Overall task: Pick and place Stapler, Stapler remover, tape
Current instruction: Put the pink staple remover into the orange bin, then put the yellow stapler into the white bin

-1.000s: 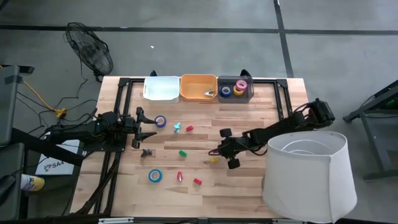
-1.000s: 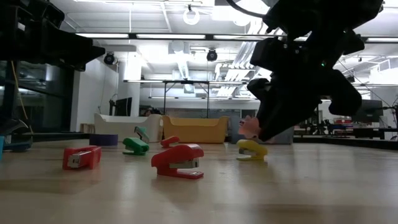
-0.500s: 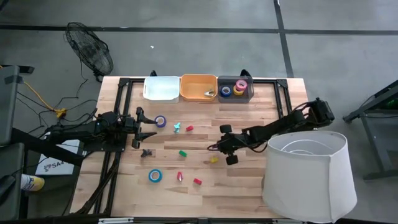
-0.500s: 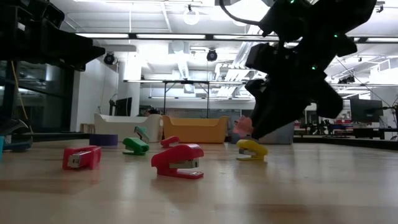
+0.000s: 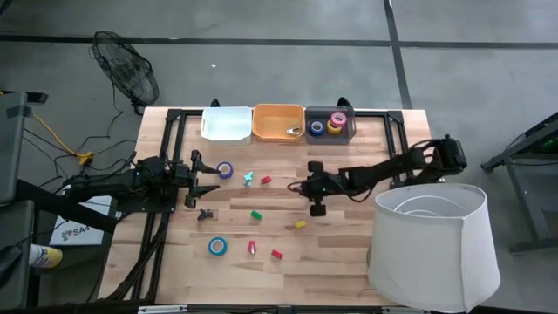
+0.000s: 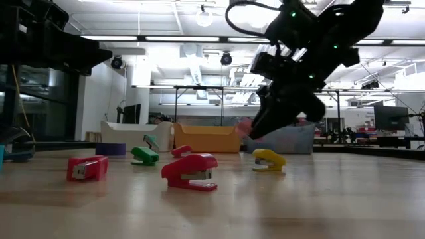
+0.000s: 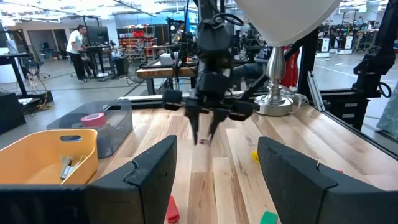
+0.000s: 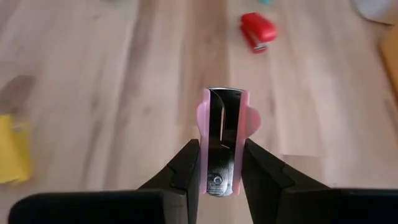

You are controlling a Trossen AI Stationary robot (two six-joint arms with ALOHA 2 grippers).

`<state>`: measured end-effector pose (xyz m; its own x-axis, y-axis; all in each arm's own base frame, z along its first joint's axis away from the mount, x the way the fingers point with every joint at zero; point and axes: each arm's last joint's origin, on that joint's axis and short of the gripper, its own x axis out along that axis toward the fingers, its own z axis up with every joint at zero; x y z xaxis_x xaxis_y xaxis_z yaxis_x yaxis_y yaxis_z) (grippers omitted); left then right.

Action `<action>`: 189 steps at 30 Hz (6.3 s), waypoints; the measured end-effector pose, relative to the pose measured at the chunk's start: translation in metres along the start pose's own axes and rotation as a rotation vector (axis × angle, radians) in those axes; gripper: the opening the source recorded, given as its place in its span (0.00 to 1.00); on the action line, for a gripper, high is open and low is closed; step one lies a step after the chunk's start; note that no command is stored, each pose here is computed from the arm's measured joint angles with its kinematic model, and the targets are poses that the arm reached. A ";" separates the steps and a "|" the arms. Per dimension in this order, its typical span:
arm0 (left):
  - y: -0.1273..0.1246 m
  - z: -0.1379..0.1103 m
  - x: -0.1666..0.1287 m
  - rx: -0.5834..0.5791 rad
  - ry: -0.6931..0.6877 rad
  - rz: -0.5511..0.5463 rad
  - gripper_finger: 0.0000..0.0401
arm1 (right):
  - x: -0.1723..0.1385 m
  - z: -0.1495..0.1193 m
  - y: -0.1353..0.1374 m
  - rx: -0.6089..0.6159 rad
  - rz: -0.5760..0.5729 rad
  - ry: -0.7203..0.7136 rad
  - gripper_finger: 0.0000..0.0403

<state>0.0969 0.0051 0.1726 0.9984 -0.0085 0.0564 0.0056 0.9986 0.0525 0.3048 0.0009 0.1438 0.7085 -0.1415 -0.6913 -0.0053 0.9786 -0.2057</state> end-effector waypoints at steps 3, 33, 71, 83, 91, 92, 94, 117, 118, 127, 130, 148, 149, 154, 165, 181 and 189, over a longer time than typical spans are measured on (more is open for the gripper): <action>0.000 0.000 0.000 0.000 0.000 0.000 0.55 | 0.002 0.000 -0.013 0.035 -0.033 -0.017 0.20; 0.000 0.000 0.000 0.000 0.000 0.000 0.55 | 0.035 0.063 -0.181 0.526 -0.373 -0.054 0.21; 0.000 0.000 0.000 0.000 0.000 0.000 0.55 | 0.044 0.066 -0.246 0.456 -0.175 0.328 0.27; 0.000 0.000 0.000 0.000 0.000 0.000 0.55 | 0.045 0.068 -0.247 0.399 -0.175 0.304 0.43; 0.000 0.000 0.000 0.000 -0.001 0.000 0.55 | 0.045 0.068 -0.249 0.394 -0.225 0.318 0.56; 0.000 0.000 0.000 0.000 0.000 0.000 0.55 | 0.044 0.068 -0.249 0.394 -0.225 0.318 0.56; 0.000 0.000 0.000 0.000 0.000 0.000 0.55 | 0.042 0.070 -0.247 0.390 -0.222 0.316 0.57; 0.000 0.000 0.000 0.000 0.000 0.002 0.55 | -0.005 0.086 -0.141 0.204 -0.140 0.411 0.56; 0.000 0.000 0.000 0.000 0.000 0.002 0.55 | -0.008 0.084 -0.134 0.199 -0.156 0.410 0.56; 0.000 0.000 0.000 0.000 0.000 -0.001 0.55 | -0.033 0.057 -0.071 0.179 -0.118 0.389 0.56; 0.000 0.000 0.000 0.000 0.000 -0.002 0.55 | -0.038 0.043 -0.053 0.194 -0.102 0.386 0.56; 0.000 0.000 0.000 0.000 0.000 -0.001 0.55 | -0.040 -0.002 0.042 0.158 0.056 0.345 0.56; 0.000 0.000 0.000 0.000 -0.001 -0.001 0.55 | -0.040 -0.003 0.046 0.159 0.062 0.344 0.56; 0.000 0.000 0.000 0.000 -0.001 -0.001 0.55 | -0.032 -0.004 0.064 0.116 0.106 0.330 0.55; 0.000 0.000 0.000 0.000 0.000 -0.001 0.55 | -0.001 -0.005 0.086 -0.069 0.234 0.219 0.55; 0.000 0.000 0.000 0.000 -0.001 0.000 0.55 | 0.004 -0.004 0.088 -0.156 0.266 0.187 0.55; 0.000 0.000 0.000 0.000 -0.001 0.000 0.55 | 0.007 -0.001 0.082 -0.160 0.298 0.152 0.55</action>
<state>0.0969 0.0051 0.1727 0.9983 -0.0082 0.0571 0.0052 0.9986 0.0523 0.3083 0.0804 0.1212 0.5465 0.1144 -0.8296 -0.3146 0.9461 -0.0767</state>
